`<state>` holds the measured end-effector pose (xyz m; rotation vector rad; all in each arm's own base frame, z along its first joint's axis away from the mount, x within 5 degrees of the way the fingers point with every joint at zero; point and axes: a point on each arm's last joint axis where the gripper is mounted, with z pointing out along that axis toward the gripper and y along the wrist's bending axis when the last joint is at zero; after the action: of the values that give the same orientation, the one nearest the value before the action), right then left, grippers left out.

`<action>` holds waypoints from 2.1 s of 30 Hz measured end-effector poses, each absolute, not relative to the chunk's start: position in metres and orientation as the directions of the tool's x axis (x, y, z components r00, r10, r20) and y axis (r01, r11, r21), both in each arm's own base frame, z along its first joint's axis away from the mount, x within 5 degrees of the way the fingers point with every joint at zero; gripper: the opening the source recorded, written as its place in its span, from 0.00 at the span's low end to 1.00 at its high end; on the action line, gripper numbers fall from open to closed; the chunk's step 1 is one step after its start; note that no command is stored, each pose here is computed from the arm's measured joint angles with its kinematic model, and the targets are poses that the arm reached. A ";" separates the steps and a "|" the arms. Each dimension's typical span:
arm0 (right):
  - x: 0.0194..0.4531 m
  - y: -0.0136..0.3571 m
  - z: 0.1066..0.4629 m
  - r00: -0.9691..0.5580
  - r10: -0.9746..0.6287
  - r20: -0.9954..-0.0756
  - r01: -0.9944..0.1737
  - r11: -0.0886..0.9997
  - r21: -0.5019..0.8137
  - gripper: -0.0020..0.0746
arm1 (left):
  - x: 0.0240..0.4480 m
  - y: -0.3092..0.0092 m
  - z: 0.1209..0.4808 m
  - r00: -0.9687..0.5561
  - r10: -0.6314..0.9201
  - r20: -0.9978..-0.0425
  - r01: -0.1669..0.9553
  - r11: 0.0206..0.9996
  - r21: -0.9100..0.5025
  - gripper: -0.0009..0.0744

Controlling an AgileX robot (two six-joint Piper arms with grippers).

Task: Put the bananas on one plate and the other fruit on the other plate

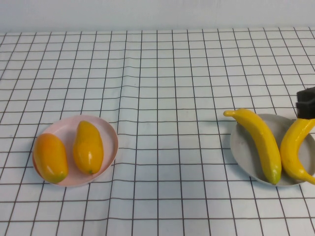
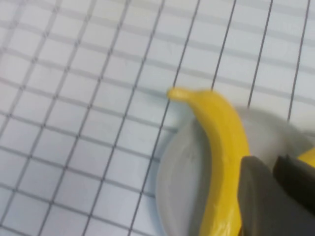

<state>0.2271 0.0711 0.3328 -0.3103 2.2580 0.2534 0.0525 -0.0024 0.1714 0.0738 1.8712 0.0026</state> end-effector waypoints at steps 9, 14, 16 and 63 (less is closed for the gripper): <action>0.129 0.043 0.354 -0.311 -0.114 -0.944 -0.345 0.939 0.000 0.01 | 0.053 -0.002 0.171 -0.295 0.052 -0.954 0.050 0.998 0.039 0.01; 0.089 0.033 0.334 -0.290 -0.090 -0.953 -0.346 0.938 0.017 0.01 | 0.053 -0.002 0.171 -0.295 0.052 -0.954 0.050 0.998 0.039 0.01; 0.076 0.030 0.323 -0.272 -0.065 -0.960 -0.347 0.937 0.035 0.01 | 0.053 -0.002 0.171 -0.295 0.052 -0.954 0.050 0.998 0.039 0.01; 0.054 -0.001 0.175 -0.253 0.173 -0.952 0.074 0.984 0.160 0.01 | 0.053 -0.002 0.171 -0.295 0.052 -0.954 0.050 0.998 0.039 0.01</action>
<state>0.0537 -0.0014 0.1750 0.1812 1.8278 0.0945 0.0525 -0.0024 0.1714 0.0738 1.8712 0.0026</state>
